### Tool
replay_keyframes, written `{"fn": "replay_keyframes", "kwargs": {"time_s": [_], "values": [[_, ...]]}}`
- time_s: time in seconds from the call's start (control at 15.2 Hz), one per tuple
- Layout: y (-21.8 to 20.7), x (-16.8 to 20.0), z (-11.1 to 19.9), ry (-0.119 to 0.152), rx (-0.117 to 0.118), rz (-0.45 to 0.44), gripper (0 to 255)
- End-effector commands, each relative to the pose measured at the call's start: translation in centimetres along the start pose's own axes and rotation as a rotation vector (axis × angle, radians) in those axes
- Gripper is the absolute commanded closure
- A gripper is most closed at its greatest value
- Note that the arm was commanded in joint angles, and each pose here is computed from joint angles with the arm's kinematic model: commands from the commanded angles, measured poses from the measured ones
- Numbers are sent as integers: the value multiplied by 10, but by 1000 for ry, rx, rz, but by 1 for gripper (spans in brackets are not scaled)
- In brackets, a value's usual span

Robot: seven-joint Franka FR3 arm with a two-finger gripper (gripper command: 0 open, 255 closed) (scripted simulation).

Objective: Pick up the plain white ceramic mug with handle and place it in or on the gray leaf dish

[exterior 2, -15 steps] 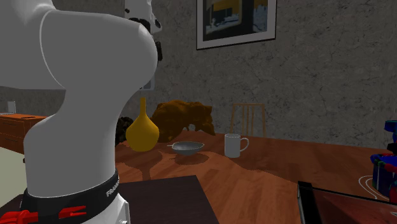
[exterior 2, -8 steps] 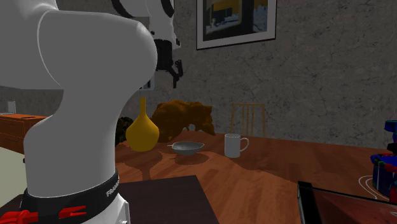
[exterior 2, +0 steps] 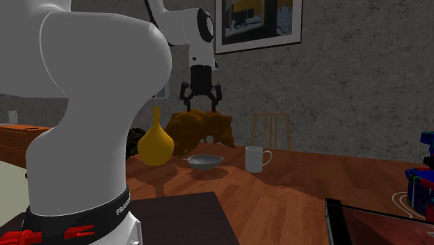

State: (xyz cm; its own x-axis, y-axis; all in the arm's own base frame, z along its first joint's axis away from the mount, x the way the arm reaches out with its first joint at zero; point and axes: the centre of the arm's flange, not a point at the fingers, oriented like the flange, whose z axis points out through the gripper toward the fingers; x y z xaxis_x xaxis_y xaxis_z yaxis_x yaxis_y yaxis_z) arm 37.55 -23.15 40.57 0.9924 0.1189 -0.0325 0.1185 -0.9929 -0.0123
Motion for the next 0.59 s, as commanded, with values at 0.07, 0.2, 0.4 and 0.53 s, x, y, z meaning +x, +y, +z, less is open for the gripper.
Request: {"fn": "replay_keyframes", "kwargs": {"time_s": [0.07, 0.2, 0.4, 0.53], "values": [[33, 8, 17, 13, -4, -8, 0], [54, 14, 30, 21, -5, -13, 0], [87, 22, 49, 34, -6, -19, 0], [109, 28, 62, 42, -8, -24, 0]]}}
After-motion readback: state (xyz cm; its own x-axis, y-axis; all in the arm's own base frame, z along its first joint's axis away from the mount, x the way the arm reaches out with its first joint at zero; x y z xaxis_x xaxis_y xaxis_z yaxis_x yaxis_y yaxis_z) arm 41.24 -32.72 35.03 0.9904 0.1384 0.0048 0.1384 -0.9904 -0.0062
